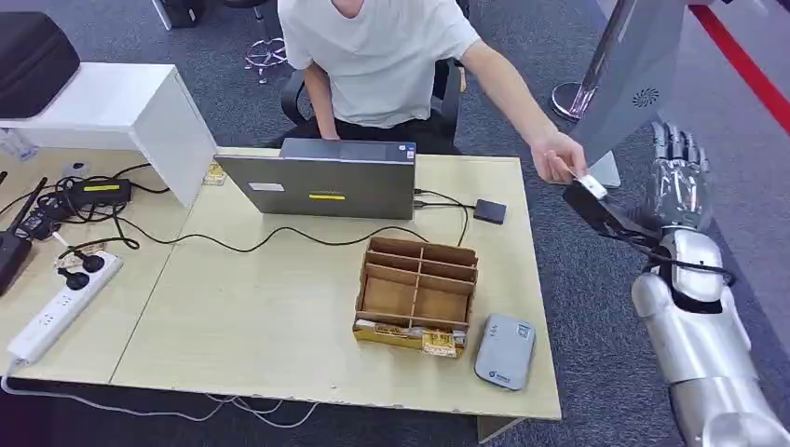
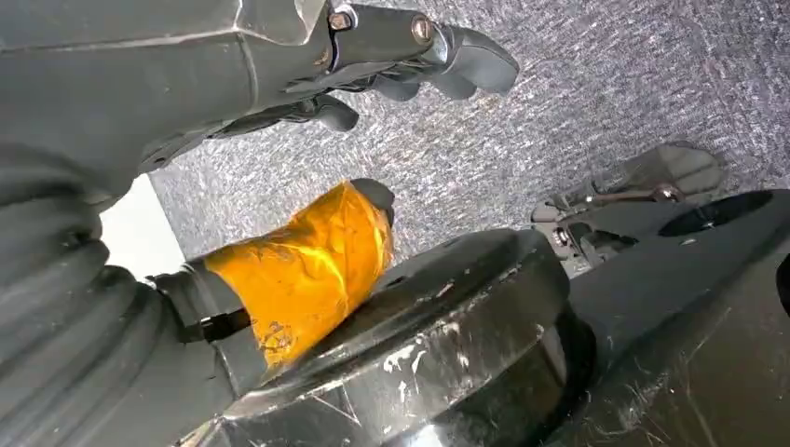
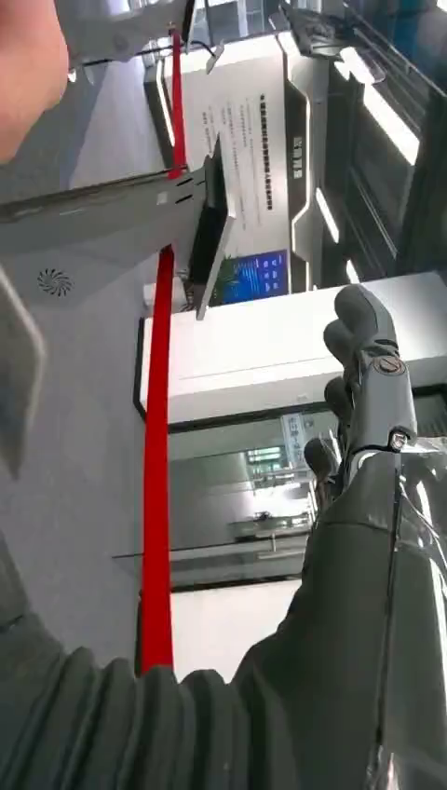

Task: Pass the card to the sensor for recognition and then transmit it.

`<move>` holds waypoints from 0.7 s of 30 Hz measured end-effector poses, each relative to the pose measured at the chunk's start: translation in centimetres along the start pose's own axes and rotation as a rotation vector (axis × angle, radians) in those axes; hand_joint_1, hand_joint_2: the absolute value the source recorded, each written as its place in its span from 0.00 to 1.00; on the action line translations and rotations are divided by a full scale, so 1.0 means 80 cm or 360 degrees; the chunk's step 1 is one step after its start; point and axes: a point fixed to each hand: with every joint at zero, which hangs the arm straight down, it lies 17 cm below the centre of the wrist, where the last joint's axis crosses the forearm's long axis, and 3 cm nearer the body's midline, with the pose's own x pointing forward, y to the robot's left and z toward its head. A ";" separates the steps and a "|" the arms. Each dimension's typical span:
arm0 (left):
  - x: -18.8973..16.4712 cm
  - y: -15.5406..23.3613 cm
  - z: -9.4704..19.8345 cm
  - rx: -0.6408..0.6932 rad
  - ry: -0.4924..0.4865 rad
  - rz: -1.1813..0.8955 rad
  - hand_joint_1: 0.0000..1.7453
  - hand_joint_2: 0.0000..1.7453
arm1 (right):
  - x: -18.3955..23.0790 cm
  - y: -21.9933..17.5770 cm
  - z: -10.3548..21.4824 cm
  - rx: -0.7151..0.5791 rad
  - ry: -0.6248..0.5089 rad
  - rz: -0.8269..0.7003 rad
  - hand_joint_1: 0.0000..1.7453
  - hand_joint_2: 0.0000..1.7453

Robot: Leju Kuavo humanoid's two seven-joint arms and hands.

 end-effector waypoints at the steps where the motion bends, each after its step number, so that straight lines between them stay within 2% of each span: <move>1: 0.000 -0.001 0.000 -0.0002 0.0002 0.0001 0.00 1.00 | 0.002 0.001 0.002 0.0001 -0.0009 -0.0006 1.00 1.00; 21: 0.001 -0.006 0.000 -0.0018 -0.0006 0.0028 0.00 1.00 | 0.025 -0.011 0.008 -0.0041 -0.0071 -0.0051 1.00 1.00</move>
